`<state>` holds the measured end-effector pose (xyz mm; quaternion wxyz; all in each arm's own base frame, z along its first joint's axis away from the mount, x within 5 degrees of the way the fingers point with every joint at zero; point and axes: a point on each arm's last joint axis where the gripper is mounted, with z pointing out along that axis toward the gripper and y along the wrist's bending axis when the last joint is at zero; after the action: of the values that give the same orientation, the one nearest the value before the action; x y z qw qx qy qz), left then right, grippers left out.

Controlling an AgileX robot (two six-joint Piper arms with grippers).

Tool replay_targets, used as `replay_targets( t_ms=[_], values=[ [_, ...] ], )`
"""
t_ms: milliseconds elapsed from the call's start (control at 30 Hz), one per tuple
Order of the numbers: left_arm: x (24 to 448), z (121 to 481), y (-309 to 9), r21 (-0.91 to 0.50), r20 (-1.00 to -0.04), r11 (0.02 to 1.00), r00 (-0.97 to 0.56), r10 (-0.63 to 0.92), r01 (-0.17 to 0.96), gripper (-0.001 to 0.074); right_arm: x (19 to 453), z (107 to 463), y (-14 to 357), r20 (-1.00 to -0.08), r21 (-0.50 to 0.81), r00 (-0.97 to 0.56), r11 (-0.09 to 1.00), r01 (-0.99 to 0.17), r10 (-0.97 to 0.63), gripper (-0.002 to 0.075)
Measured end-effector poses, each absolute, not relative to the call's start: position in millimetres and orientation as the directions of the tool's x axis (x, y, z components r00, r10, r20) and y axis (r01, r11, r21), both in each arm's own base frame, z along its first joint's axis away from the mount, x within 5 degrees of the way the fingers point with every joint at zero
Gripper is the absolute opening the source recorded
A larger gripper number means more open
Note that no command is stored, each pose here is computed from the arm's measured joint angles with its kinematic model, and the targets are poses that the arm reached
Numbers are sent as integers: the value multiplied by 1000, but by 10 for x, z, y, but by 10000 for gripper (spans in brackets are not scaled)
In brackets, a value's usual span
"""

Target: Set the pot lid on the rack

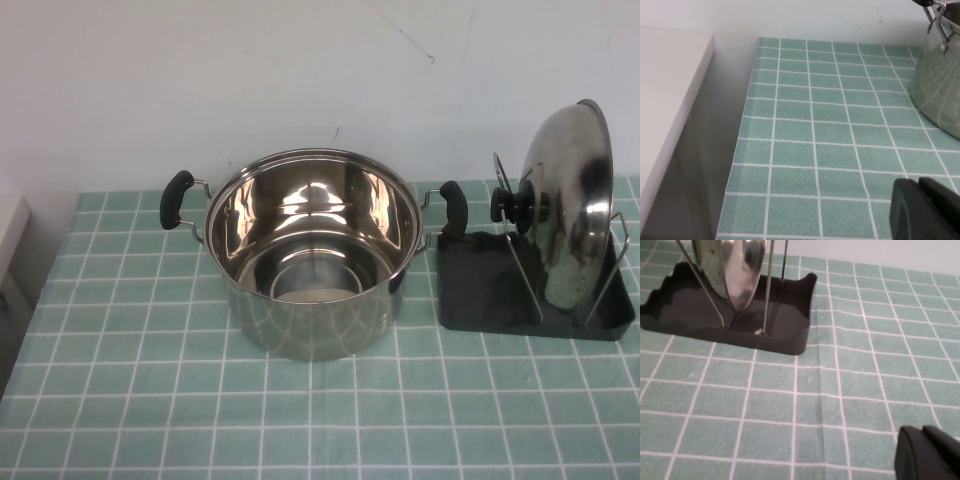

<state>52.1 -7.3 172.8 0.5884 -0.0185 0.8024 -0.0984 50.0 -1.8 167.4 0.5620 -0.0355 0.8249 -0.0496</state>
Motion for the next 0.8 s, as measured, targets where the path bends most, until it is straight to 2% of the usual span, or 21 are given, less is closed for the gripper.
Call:
replay_targets(
  t_ms=[233,400,500,633,800],
  values=[
    [521,1728,-73,-180,-941,980,-307,-145,86,-2,500,1675,-10,-924,-122,-363,992,-21,-122,-3],
    [521,1728,-73,-180,-941,980,-307,-145,86,-2,495,1674,76,-922,-127,-337,973,-194,-188,-3],
    [521,1728,-73,-180,-941,980,-307,-145,86,-2,492,1670,108,-921,-117,-333,960,-254,-201,-3],
    [521,1728,-73,-180,-941,980,-307,-145,86,-2,495,1672,85,-924,-112,-339,971,-210,-180,-3],
    [521,1728,-73,-180,-941,980,-307,-145,86,-2,500,1674,2,-925,-111,-360,993,-45,-120,-3]
  ],
)
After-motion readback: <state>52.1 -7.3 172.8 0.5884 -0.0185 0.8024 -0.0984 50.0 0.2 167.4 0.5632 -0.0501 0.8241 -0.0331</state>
